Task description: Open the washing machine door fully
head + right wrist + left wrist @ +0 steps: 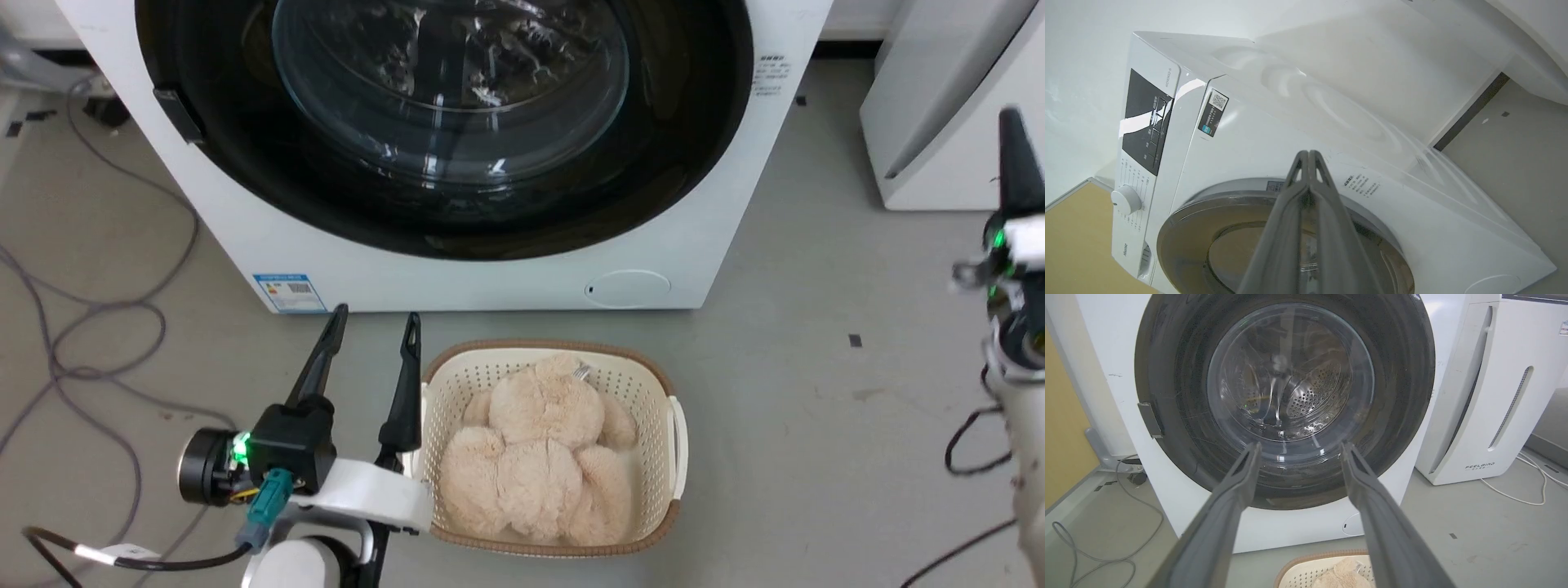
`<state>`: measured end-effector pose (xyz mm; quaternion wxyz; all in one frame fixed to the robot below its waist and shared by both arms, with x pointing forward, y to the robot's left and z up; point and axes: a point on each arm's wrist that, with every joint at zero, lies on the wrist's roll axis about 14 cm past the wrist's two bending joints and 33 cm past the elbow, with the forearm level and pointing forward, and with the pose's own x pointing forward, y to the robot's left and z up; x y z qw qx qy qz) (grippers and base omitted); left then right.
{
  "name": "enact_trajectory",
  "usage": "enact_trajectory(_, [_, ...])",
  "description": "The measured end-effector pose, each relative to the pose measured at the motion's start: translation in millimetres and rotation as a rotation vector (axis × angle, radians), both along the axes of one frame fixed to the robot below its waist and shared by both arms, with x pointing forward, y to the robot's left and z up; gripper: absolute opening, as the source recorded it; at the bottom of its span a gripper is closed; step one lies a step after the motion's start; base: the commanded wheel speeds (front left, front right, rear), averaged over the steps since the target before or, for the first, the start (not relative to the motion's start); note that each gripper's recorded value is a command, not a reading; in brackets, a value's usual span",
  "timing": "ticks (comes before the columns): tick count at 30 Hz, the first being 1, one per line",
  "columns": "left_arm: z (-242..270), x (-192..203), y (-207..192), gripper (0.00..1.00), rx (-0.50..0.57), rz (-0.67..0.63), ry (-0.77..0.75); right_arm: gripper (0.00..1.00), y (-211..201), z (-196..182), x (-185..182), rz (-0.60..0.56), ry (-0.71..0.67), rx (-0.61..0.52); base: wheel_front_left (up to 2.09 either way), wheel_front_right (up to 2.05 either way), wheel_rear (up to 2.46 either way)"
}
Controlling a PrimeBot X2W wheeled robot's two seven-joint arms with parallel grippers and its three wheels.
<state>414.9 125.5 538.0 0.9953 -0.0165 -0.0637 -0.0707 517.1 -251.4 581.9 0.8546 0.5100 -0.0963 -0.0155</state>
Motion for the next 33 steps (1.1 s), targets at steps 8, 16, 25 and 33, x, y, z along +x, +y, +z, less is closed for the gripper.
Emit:
enact_trajectory(8, [0.0,13.8,-4.8,1.0,-0.007,-0.012,-0.019,0.0,9.6,9.8,44.9,0.093,0.039,0.028,0.0,0.0,0.0])
enact_trajectory(16, [-1.3,23.5,-9.2,1.0,-0.021,-0.023,-0.032,0.0,46.7,22.1,82.1,0.284,0.112,-0.019,0.0,0.0,0.0])
enact_trajectory(25, [-2.6,33.0,-13.5,1.0,-0.028,-0.036,-0.047,0.0,87.3,28.7,110.4,0.456,0.201,-0.107,0.0,0.0,0.0])
enact_trajectory(33, [-5.0,42.0,-12.5,1.0,-0.045,-0.035,-0.057,0.0,124.8,20.6,127.5,0.583,0.278,-0.155,0.0,0.0,0.0])
